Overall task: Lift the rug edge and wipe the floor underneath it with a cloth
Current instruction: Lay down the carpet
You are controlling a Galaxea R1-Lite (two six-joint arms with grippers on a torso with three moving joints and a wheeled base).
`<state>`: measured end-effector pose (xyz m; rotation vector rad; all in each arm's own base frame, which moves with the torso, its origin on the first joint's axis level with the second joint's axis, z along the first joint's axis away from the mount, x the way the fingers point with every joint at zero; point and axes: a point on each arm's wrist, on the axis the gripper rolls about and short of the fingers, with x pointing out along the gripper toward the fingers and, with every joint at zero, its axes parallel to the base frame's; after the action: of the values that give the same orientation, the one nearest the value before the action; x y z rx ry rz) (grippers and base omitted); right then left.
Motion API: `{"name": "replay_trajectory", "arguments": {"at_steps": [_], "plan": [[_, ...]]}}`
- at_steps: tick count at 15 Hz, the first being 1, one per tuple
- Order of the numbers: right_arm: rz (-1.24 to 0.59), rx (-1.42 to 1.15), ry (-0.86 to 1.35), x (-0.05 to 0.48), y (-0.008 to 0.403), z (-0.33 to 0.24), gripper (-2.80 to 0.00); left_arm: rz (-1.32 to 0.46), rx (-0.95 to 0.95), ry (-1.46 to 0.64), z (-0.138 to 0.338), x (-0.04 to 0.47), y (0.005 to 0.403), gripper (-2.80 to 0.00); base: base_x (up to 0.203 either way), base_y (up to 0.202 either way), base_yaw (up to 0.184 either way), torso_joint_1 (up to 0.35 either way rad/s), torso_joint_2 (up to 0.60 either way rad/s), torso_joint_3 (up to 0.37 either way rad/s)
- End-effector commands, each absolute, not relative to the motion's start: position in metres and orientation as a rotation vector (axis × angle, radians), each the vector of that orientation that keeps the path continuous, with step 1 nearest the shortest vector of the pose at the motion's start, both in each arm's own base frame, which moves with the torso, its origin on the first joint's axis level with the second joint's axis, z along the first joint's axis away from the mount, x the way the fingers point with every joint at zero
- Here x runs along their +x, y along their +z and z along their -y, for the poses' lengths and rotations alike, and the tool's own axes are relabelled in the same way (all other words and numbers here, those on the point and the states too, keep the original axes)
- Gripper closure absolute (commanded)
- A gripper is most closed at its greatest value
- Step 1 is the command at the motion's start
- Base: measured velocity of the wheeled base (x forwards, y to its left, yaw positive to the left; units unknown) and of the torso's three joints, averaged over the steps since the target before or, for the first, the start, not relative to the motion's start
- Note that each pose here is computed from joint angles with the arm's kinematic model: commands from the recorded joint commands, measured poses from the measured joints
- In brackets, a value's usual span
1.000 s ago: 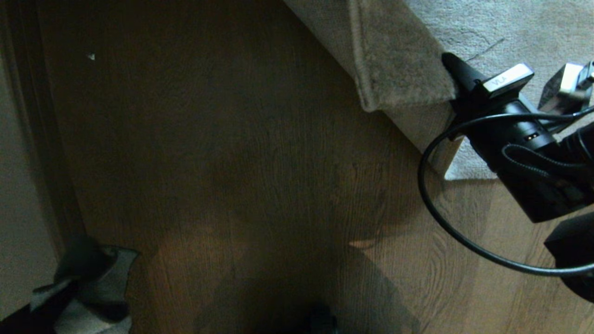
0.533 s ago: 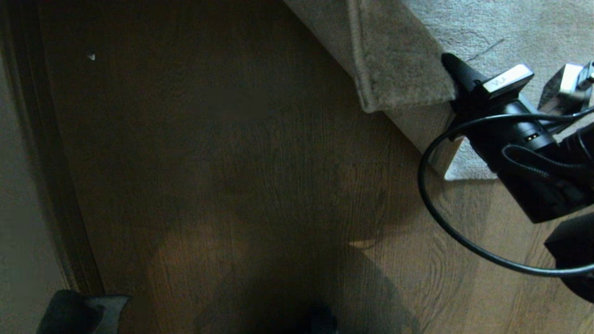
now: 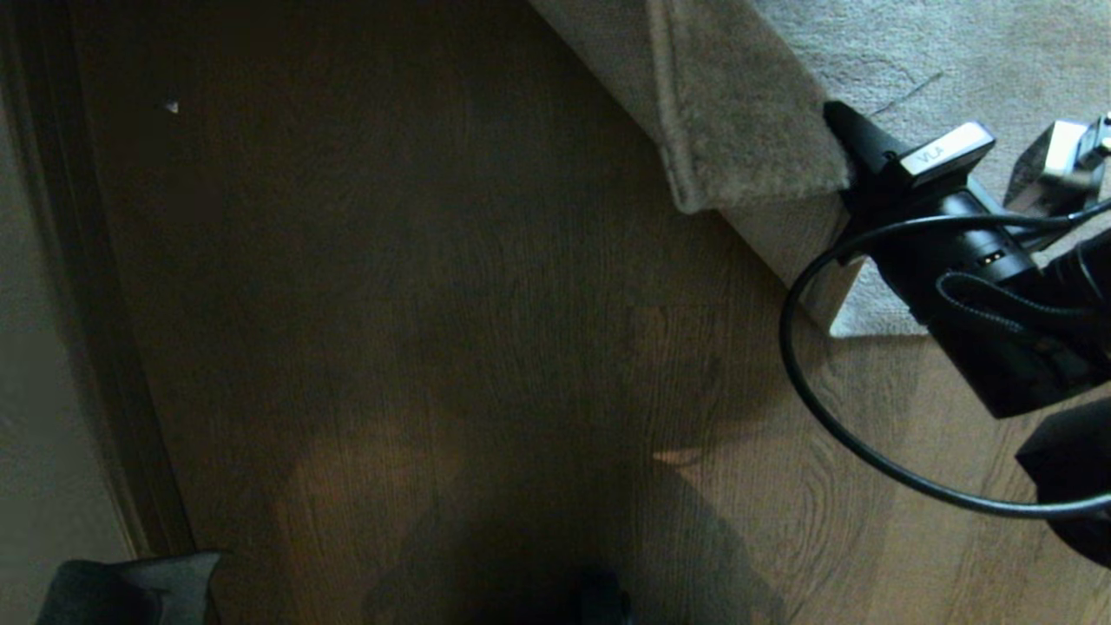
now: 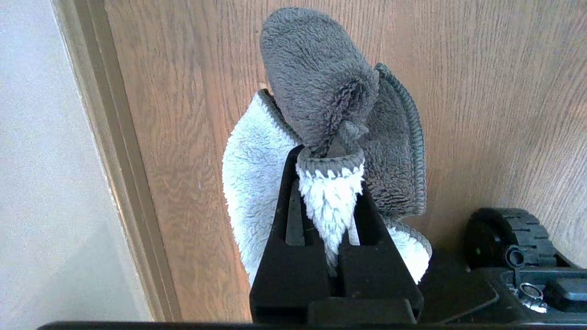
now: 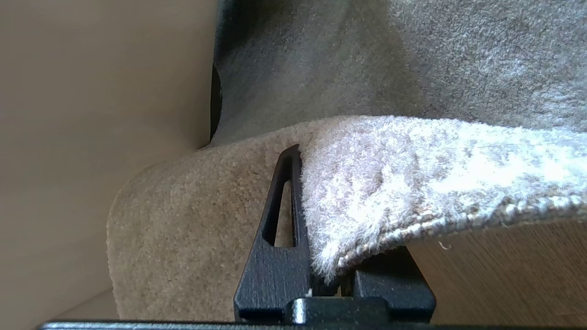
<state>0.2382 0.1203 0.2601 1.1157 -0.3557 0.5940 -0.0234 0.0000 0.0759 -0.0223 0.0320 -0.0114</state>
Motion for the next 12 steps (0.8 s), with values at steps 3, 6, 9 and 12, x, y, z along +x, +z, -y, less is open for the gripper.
{"name": "replay_trajectory", "arguments": {"at_steps": [3,6,9,12], "plan": [[0.39,1.131,0.613,0.2373,0.2618,-0.1201,0.0,-0.023,-0.025,-0.012,-0.0001,-0.024,0.0758,0.0,0.0,0.0,0.0,0.0,0.0,0.0],[0.382,1.128,0.611,0.2391,0.2598,-0.1217,0.0,-0.023,-0.026,-0.01,0.0,-0.024,0.0758,0.0,0.0,0.0,0.0,0.0,0.0,0.0],[0.377,1.127,0.609,0.2405,0.2583,-0.1224,0.0,-0.023,-0.028,-0.01,0.0,-0.024,0.0758,0.0,0.0,0.0,0.0,0.0,0.0,0.0],[0.38,1.128,0.61,0.2399,0.2591,-0.1221,0.0,-0.005,-0.031,-0.011,-0.0001,-0.0234,0.0763,0.0,0.0,0.0,0.0,0.0,0.0,0.0]]}}
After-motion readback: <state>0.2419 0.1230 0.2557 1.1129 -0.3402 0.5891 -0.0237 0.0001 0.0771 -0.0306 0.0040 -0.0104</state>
